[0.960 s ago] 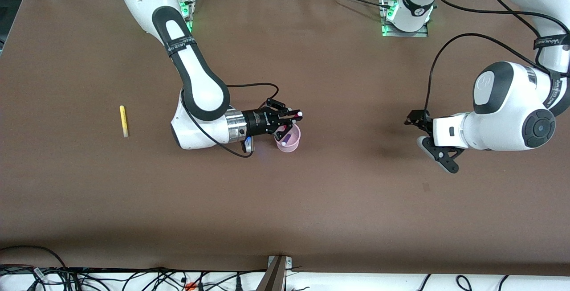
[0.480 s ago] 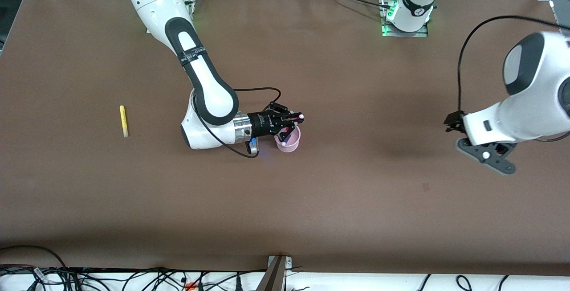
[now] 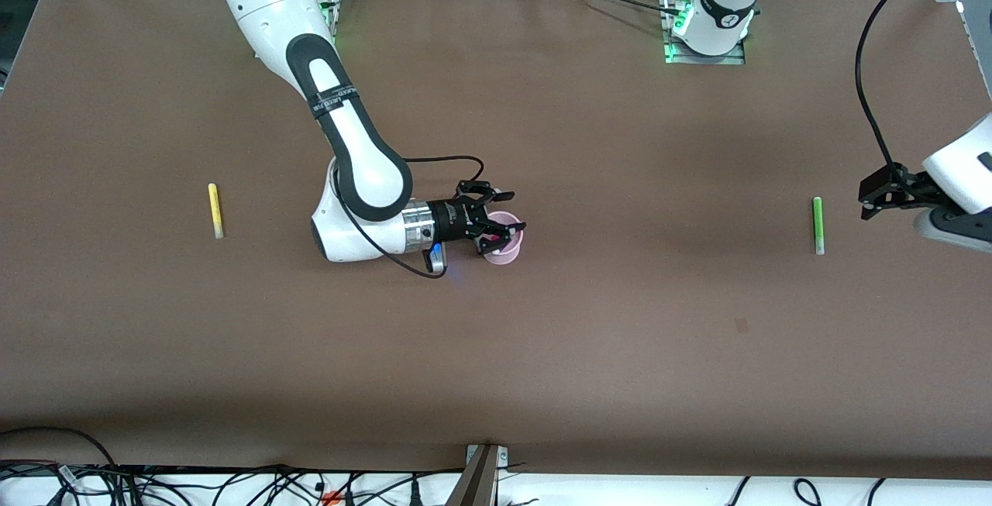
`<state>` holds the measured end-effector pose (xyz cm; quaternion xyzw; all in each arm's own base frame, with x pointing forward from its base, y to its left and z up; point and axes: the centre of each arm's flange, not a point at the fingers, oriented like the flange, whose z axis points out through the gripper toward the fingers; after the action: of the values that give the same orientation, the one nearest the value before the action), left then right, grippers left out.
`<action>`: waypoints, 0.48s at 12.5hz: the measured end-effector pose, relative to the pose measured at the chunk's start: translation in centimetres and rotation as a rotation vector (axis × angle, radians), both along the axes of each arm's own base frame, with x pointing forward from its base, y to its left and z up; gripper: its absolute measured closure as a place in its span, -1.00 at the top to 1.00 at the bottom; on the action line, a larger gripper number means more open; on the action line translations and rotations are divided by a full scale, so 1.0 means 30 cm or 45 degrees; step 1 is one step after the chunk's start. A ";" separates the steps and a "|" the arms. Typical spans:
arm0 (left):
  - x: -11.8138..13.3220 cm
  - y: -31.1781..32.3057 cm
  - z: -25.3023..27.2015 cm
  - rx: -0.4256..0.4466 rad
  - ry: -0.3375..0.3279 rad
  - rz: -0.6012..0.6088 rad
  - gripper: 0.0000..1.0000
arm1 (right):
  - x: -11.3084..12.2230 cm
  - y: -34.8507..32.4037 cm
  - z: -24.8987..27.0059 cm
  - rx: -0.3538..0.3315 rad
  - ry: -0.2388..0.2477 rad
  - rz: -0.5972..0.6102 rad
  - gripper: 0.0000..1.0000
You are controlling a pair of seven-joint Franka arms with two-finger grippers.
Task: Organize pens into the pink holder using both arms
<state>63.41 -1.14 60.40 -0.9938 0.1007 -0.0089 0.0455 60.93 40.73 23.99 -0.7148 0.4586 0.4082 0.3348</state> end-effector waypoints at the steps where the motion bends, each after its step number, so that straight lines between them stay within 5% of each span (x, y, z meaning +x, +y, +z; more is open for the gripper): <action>1: -0.043 -0.008 -0.005 -0.028 0.011 0.059 1.00 | 0.022 -0.022 0.042 -0.048 -0.067 0.035 0.86; 2: -0.094 -0.011 -0.010 -0.027 -0.002 0.087 1.00 | 0.043 -0.042 0.105 -0.115 -0.157 0.079 1.00; 6: -0.218 0.046 -0.001 -0.021 -0.047 0.140 1.00 | 0.052 -0.128 0.489 -0.502 -0.600 0.343 1.00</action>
<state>56.85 0.25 60.35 -0.9979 0.0450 -0.0257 0.0396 62.47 36.90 38.65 -0.8947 0.3401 0.1758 0.2300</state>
